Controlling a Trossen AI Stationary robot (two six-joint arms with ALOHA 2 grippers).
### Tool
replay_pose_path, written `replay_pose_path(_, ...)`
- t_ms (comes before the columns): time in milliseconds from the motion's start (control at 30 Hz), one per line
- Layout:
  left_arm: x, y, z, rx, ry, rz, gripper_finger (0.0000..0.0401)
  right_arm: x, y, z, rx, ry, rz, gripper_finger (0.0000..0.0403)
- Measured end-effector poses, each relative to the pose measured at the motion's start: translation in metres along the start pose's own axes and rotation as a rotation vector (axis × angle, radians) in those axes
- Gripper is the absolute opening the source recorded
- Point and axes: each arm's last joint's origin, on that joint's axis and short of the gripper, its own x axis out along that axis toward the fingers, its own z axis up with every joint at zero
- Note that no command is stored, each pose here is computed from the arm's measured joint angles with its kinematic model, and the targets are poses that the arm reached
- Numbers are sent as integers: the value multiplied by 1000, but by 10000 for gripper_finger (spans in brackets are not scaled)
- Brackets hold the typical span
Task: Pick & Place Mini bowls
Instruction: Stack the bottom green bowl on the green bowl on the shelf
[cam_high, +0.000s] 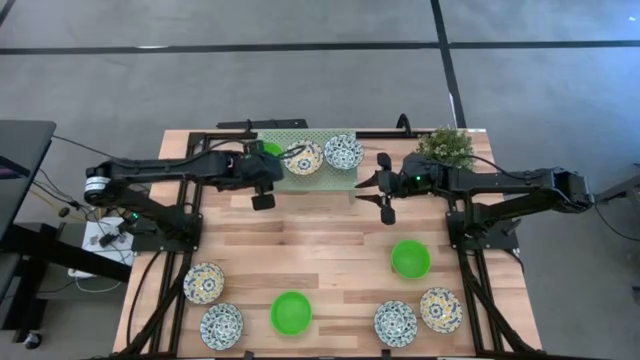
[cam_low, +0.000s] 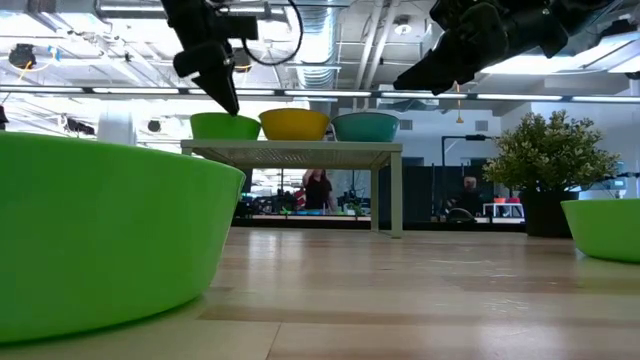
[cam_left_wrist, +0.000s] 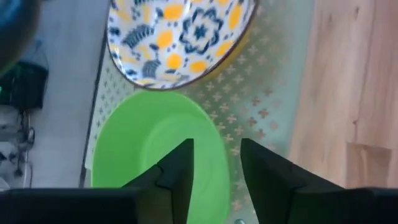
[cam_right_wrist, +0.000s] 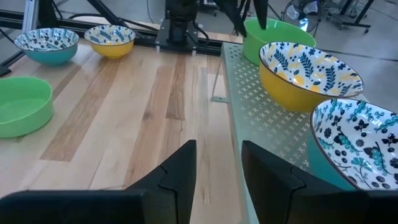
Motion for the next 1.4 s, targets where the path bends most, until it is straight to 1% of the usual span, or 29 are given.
replay_pose_path(133,-21,-3,-1,-9,-78,-9,148,0,0,0,0,0,0,123)
replay_pose_path(233,-37,-5,-2,-126,-153,-23,153,0,0,0,0,0,0,123)
replay_pose_path(267,-43,-6,-2,-172,-178,-47,154,0,0,0,0,0,-1,123)
replay_pose_path(333,-52,-11,-2,-248,-224,-138,152,0,0,0,0,0,-1,123)
replay_pose_path(400,-59,-19,-1,-297,-251,-248,148,0,0,0,0,0,-1,123)
replay_pose_path(467,-64,-28,1,-323,-265,-330,143,0,0,0,0,0,-1,123)
replay_pose_path(533,-67,-40,4,-331,-287,-378,139,0,0,0,0,0,0,123)
replay_pose_path(667,-64,-70,5,-303,-309,-462,133,1,1,0,7,4,6,123)
replay_pose_path(867,-56,-115,-1,-342,-328,-565,131,6,5,-5,60,41,24,123)
replay_pose_path(1033,-44,-152,-6,-390,-274,-683,131,10,6,-8,63,61,33,123)
replay_pose_path(1167,-35,-176,-2,-403,-245,-750,131,12,7,-11,66,84,39,123)
replay_pose_path(1300,-20,-197,0,-402,-184,-798,131,15,7,-14,68,101,43,123)
replay_pose_path(1400,-8,-209,-1,-397,-120,-812,131,17,7,-14,68,106,43,123)
